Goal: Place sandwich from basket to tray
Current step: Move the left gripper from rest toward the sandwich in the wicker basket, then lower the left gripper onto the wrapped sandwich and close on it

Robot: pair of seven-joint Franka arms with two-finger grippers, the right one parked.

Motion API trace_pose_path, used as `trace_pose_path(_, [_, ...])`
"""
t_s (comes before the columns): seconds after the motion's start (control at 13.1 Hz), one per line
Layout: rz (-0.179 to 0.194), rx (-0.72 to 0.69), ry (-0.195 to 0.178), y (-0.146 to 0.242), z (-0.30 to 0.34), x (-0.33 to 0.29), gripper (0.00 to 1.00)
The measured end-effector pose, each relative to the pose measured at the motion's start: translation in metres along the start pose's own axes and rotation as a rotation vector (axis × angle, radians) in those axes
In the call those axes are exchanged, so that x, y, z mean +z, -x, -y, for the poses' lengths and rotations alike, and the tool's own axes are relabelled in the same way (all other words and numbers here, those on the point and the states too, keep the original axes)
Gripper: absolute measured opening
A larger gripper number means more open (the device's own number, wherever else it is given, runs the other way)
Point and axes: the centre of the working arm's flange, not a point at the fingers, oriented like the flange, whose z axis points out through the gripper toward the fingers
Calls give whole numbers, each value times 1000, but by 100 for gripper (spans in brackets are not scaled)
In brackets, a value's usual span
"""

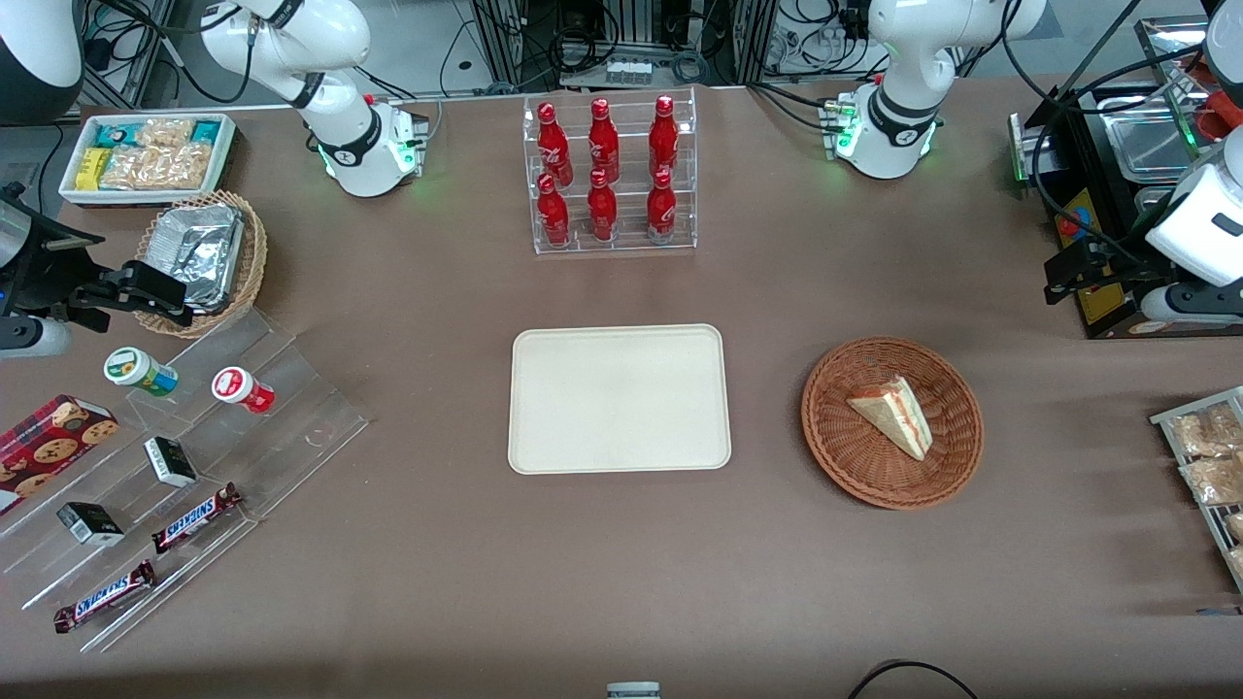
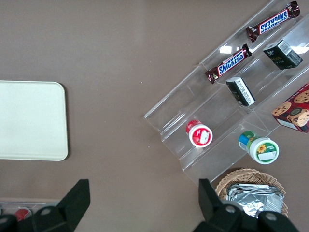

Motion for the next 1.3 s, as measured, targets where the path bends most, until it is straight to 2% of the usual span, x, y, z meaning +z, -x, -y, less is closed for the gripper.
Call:
trace_pose_path(0.23, [5,-29,-1,0,1,1,100])
trace_pose_path(0.38, [28,-61,-1,-3,2,13,100])
trace_pose_path(0.53, [60,-181,-24,-14,1,38,100])
trace_pose_path(0.61, [62,-230,-42,-23,-2,54,100])
trace_pose_path(0.76, [61,-283,-49,-33,-13,88,100])
trace_pose_path(0.92, [56,-320,-27,-36,-16,116,100])
trace_pose_path(1.14, [9,-444,-4,-37,-23,165,100])
trace_pose_path(1.3, [7,-538,1,-39,-46,201,100])
